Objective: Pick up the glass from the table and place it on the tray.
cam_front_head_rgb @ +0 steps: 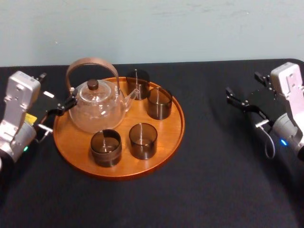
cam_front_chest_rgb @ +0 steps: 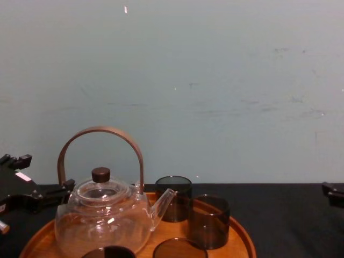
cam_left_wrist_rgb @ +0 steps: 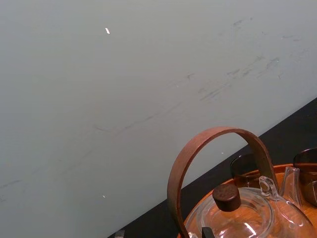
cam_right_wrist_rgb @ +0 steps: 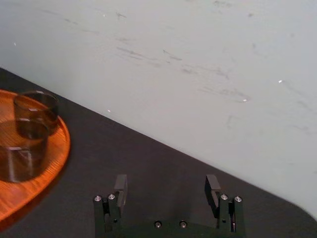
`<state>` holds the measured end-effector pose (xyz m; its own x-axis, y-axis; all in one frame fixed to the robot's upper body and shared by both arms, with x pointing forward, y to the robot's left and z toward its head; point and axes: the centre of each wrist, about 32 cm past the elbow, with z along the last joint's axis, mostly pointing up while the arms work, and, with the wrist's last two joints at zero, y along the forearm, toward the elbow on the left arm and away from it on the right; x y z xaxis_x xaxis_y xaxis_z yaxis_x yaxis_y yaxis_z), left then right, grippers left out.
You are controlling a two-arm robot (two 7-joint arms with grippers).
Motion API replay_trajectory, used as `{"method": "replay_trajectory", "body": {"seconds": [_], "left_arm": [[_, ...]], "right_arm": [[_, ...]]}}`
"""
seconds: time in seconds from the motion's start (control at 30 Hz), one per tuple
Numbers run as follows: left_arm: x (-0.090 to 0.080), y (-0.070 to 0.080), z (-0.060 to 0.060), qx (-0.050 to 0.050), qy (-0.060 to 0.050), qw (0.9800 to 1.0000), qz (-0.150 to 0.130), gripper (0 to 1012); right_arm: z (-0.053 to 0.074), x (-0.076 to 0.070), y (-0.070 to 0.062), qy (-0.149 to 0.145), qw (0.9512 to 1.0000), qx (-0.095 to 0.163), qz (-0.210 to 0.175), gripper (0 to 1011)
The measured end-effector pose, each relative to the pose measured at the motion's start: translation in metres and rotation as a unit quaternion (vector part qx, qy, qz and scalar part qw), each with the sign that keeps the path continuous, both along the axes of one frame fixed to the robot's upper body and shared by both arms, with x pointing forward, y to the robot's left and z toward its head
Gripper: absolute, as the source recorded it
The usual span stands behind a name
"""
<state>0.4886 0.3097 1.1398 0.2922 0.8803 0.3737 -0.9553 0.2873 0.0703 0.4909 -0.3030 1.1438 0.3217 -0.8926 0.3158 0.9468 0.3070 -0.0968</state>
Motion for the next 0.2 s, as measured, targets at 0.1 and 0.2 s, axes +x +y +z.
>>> {"method": "replay_trajectory", "body": {"seconds": [0.1,0.2], "left_arm": [[0.0000,0.0000,0.0000,0.000,0.000,1.0000,0.000,1009],[0.0000,0.0000,0.0000,0.000,0.000,1.0000,0.000,1009]], "right_arm": [[-0.0020,-0.0011,-0.0036,-0.012,0.9998,-0.013,-0.005,1002],[-0.0038,-0.0021,-0.0060,-0.019,0.9995,-0.023,-0.007,1002]]}}
